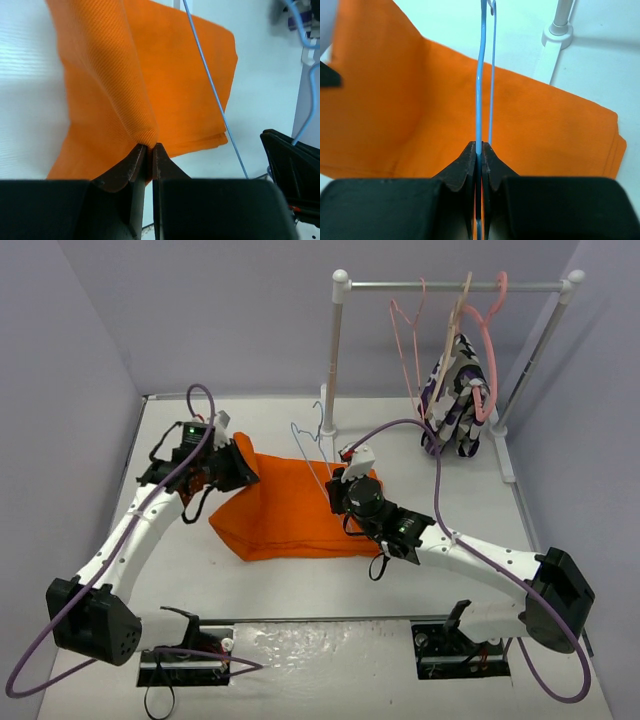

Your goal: Place the trousers on the hanger

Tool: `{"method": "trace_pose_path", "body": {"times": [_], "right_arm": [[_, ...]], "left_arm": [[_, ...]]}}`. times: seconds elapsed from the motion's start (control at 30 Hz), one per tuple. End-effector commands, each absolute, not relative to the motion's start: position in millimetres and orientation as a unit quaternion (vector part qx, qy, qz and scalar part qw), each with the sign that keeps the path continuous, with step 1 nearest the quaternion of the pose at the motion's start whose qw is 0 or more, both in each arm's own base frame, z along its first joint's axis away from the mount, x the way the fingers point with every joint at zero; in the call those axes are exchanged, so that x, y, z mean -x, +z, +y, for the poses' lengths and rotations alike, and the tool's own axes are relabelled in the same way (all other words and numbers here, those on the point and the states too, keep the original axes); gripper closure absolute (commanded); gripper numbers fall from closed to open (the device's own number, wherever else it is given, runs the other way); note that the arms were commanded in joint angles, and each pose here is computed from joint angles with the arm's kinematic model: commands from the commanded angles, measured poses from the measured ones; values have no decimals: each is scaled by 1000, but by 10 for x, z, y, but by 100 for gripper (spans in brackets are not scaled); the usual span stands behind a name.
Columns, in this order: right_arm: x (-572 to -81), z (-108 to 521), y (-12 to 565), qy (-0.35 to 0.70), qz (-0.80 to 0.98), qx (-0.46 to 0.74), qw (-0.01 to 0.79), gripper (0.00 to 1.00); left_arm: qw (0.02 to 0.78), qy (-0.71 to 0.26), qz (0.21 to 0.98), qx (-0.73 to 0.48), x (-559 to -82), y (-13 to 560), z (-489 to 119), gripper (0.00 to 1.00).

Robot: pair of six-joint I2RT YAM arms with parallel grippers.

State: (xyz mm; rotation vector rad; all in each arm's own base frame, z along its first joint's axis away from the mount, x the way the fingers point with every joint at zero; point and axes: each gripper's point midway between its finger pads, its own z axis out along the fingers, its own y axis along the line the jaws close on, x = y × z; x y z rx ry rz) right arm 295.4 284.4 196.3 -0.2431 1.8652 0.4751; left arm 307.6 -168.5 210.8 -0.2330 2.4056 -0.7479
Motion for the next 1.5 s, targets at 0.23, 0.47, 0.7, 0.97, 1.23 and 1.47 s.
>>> {"method": "trace_pose_path", "body": {"times": [0.23,0.47,0.7,0.97,1.23,1.47], "right_arm": [[-2901,3048,2347,288,747,93,593,100],[-2815,3017,2317,301,742,104,590,100],[-2857,2897,2387,294,736,95,602,100],[-2879,2907,2391,300,735,106,599,100],[-2744,2945,2145,325,751,109,564,100],[-2644,2772,1834,317,771,81,546,100]], "left_arm": [[331,-387,859,50,-3382,2457,-2594,100],[306,-399,864,30,-3436,2239,-2917,100],[303,-408,861,13,-3425,2258,-3087,100],[309,-411,858,3,-3418,2325,-3133,100],[353,-385,852,28,-3641,2296,-3072,100],[400,-409,819,42,-3818,2323,-3248,100]]}}
